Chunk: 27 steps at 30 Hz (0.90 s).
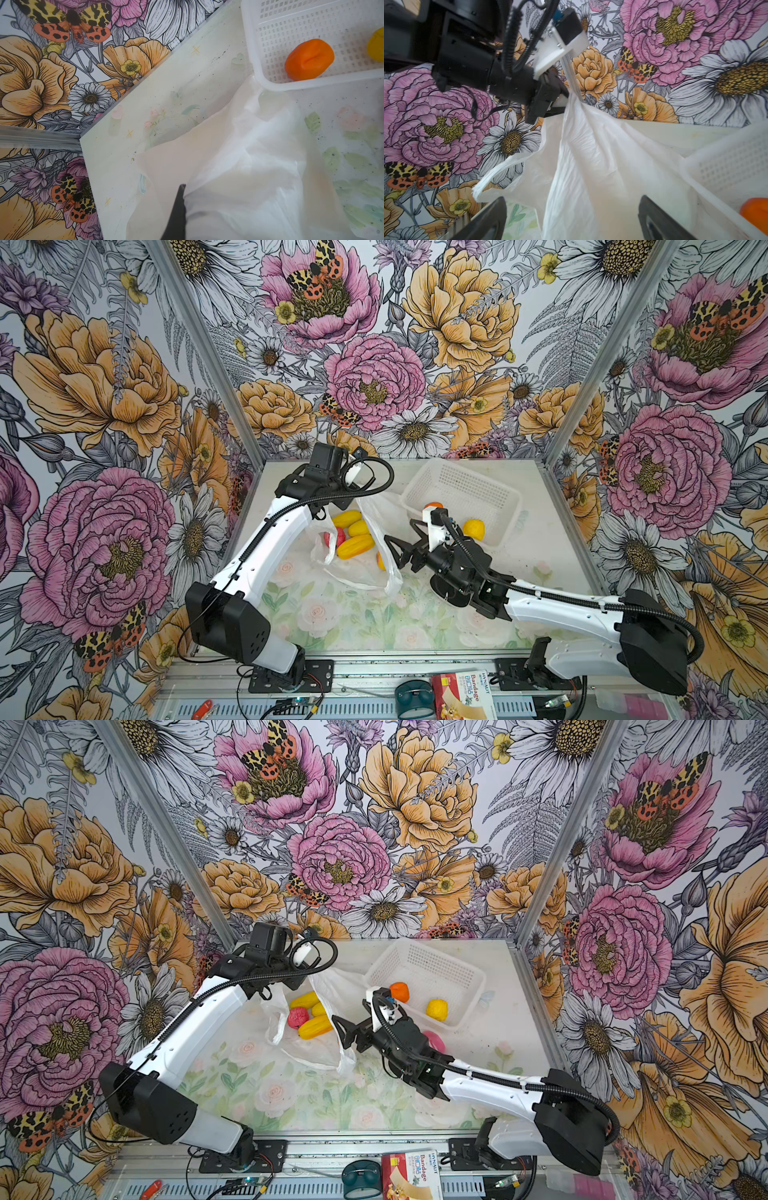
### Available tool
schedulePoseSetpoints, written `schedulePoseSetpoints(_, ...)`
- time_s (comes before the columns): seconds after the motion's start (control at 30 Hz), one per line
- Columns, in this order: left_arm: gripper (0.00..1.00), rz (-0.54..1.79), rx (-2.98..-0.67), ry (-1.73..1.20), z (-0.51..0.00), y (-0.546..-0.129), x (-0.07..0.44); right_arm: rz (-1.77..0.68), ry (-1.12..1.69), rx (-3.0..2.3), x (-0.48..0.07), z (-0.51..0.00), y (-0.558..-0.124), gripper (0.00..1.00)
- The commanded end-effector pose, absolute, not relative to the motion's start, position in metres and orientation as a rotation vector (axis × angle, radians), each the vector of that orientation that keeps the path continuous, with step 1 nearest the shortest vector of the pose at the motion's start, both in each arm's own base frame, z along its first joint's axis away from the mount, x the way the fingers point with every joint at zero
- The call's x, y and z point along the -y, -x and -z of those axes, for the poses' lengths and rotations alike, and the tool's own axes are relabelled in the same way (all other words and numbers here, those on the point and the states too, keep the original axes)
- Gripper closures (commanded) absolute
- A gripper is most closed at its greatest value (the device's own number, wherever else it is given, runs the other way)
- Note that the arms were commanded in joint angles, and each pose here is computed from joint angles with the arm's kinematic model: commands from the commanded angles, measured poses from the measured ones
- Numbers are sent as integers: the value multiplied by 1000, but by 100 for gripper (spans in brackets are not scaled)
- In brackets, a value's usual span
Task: Untie the knot of the plastic bag and take out the fruit
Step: 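Move the open right gripper back over the bag opening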
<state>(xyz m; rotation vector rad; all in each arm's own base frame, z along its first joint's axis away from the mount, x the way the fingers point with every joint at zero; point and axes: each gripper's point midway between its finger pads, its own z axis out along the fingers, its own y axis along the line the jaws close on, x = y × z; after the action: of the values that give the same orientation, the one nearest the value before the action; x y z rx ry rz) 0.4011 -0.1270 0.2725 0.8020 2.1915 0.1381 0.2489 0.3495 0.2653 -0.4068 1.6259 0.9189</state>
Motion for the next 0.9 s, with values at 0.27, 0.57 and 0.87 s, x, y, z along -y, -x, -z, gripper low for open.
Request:
schedulePoseSetpoints(0.27,100,-119,-2153,-749,-291,-403,124,-677,240,-1706,-361,-222,-288,29)
schedulePoseSetpoints(0.57,100,-7,-2115,-795,-298,-396,141,-572,141,-1718,-307,-233,-320,98)
schedulePoseSetpoints(0.87,100,72,-2097,-825,-301,-391,152,-455,41,-1739,-246,-237,-345,100)
